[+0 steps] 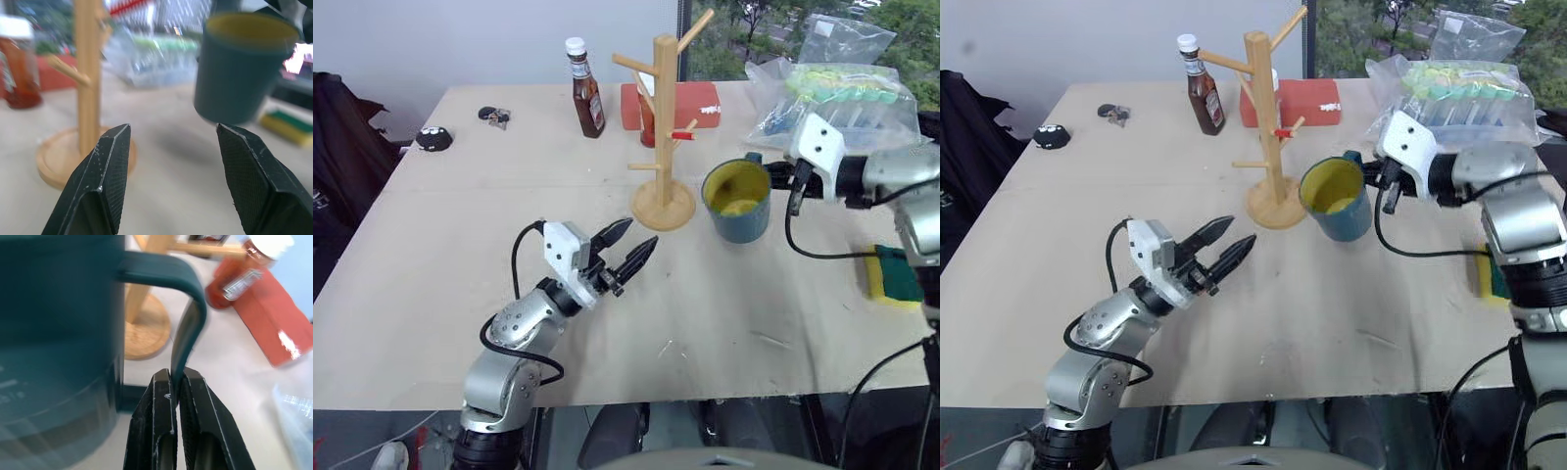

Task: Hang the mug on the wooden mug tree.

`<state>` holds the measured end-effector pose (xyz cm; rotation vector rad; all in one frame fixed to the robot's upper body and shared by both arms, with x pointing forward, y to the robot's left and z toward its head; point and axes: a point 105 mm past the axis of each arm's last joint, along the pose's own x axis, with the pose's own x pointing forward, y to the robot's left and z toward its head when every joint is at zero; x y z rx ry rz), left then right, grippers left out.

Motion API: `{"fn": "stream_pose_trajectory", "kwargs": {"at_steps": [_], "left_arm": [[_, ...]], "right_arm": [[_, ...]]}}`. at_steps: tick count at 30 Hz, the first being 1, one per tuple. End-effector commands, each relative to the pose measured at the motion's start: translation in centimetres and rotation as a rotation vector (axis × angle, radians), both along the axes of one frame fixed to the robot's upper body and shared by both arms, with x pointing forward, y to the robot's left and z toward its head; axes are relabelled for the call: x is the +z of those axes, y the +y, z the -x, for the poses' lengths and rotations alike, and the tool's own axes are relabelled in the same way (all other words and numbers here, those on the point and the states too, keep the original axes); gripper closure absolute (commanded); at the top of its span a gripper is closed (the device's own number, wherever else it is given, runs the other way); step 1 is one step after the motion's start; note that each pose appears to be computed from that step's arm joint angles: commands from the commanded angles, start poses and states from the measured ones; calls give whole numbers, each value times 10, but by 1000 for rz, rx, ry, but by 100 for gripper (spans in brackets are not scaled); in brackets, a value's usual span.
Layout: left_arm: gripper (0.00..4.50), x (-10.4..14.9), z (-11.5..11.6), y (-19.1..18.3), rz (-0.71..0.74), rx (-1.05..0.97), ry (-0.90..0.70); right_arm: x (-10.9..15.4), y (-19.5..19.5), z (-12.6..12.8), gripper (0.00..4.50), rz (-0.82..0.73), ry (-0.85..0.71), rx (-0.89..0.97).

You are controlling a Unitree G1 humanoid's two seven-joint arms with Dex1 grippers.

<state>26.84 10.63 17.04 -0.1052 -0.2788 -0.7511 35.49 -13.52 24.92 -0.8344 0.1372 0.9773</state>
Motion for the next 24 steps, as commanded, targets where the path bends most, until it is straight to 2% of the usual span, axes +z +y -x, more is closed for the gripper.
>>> {"fn": "stream_pose_trajectory", "kwargs": {"at_steps": [1,6,12,24], "left_arm": [[162,14,-1,4,42,36,-81],[162,35,0,-1,129,24,-166],[162,45,5,-8,173,-23,-225],[162,39,9,-10,178,-49,-217]], "right_arm": [[25,12,7,444,99,-49,21],[48,25,5,444,150,-50,17],[67,31,-3,444,197,-96,-1],[71,44,-2,444,205,-85,36]]}}
